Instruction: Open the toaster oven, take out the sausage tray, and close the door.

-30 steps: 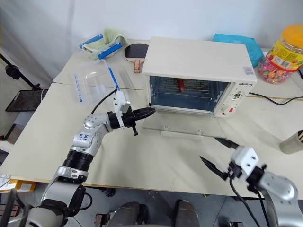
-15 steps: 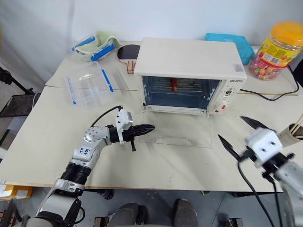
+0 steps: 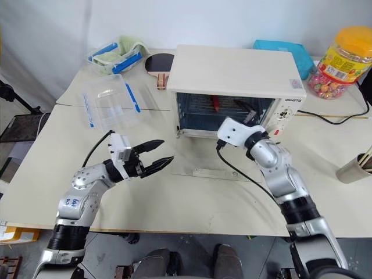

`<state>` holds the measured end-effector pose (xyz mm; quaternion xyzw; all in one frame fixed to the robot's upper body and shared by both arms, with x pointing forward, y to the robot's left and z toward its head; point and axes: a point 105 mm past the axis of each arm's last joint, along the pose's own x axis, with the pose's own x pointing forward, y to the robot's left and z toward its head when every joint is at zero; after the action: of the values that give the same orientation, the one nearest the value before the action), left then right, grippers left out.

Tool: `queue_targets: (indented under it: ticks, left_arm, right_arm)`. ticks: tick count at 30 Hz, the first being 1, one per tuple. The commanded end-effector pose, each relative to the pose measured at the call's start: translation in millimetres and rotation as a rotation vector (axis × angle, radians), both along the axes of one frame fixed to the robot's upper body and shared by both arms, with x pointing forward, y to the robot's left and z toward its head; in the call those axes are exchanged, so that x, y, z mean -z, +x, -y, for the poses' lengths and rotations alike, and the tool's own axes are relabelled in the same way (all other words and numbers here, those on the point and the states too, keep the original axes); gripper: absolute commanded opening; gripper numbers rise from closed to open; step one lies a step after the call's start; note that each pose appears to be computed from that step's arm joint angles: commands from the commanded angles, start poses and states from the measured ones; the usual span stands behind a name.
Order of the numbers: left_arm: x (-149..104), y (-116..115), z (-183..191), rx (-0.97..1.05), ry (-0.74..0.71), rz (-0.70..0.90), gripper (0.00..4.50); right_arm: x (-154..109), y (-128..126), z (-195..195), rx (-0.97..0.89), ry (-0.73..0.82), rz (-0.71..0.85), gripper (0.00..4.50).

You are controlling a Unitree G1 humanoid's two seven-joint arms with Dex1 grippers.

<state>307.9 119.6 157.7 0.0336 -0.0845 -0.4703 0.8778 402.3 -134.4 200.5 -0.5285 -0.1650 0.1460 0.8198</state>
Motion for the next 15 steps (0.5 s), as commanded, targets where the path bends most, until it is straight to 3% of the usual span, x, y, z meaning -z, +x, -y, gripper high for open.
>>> queue_targets:
  ticks: [1,3,5,15]
  left_arm:
    - [-15.5,-7.0,-8.5,-0.055,-0.029,0.048,4.06]
    - [-15.5,-7.1,-9.2,-0.077,-0.040,0.043,4.06]
    - [-15.4,-6.1,-5.7,-0.084,-0.045,0.042,4.11]
    - [-27.5,14.7,19.2,-0.015,-0.061,0.072,4.11]
  right_arm:
    - [-6.4,14.6,-1.4,0.059,-0.044,0.067,4.50]
    - [-2.7,22.0,-10.6,0.052,-0.057,0.066,4.50]
    - [0.3,27.5,-15.8,0.052,-0.071,0.068,3.96]
    - [3.0,38.1,-18.7,0.079,-0.088,0.069,0.69]
